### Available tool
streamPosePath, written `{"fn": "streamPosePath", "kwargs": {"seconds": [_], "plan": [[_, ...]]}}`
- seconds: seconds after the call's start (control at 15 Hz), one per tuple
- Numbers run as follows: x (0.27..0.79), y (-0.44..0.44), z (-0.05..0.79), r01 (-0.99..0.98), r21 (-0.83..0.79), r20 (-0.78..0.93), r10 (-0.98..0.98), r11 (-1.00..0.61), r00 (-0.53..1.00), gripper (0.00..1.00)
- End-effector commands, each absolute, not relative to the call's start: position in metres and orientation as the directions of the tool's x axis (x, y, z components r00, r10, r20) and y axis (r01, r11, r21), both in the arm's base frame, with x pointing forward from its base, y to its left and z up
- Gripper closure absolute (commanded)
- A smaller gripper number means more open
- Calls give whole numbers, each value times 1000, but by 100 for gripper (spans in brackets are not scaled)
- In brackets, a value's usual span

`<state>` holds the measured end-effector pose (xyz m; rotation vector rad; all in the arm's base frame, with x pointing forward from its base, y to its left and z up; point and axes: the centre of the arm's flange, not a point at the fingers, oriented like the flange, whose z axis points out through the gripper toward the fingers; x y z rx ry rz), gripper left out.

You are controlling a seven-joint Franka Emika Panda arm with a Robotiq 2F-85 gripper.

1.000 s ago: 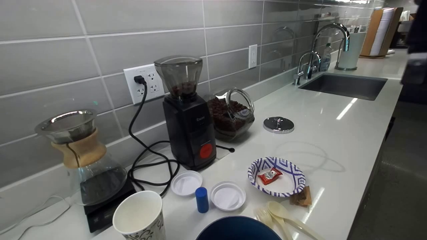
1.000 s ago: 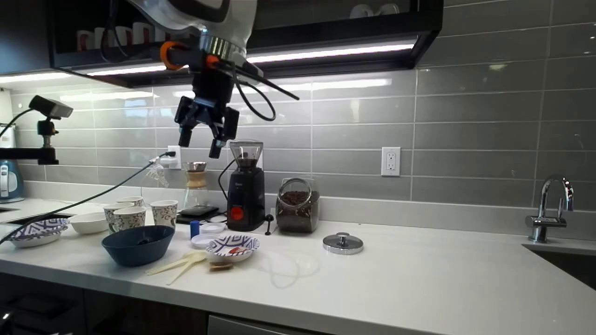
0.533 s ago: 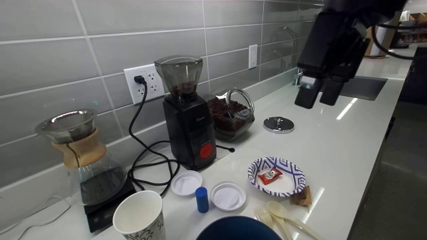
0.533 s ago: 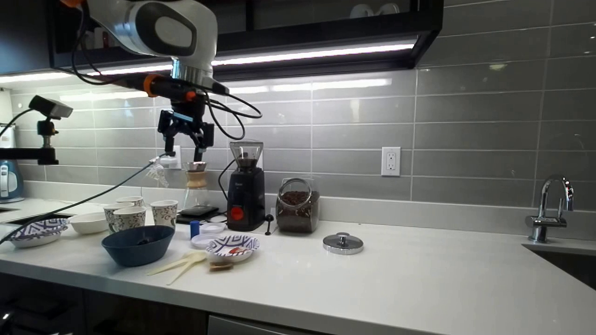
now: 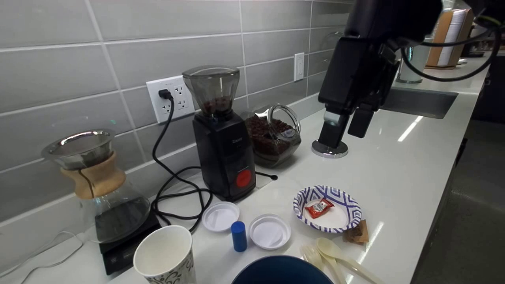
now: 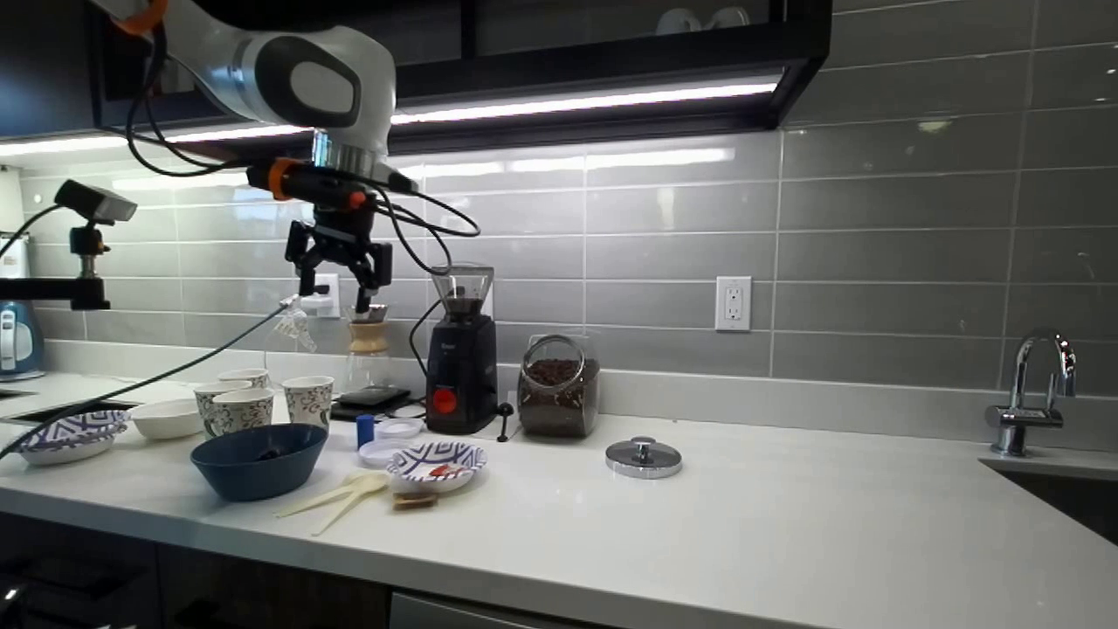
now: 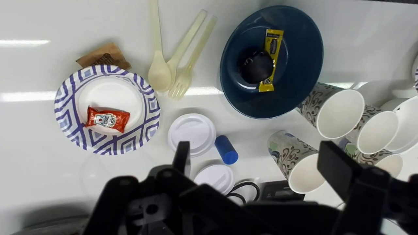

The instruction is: Move one paper cup to the right

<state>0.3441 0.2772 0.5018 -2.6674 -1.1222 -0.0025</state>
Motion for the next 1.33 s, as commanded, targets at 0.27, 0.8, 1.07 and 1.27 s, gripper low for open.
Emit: {"fn": "streamPosePath", "kwargs": {"seconds": [0.27, 0.8, 1.07, 1.27], "plan": [[346, 290, 499, 699, -232, 106, 697, -677, 710, 0], [312, 387, 450, 658, -217, 87, 657, -721, 749, 0], [328, 402, 424, 623, -295, 116, 620, -725, 776, 0], [346, 403, 413, 582, -354, 71, 599, -732, 797, 0]]}}
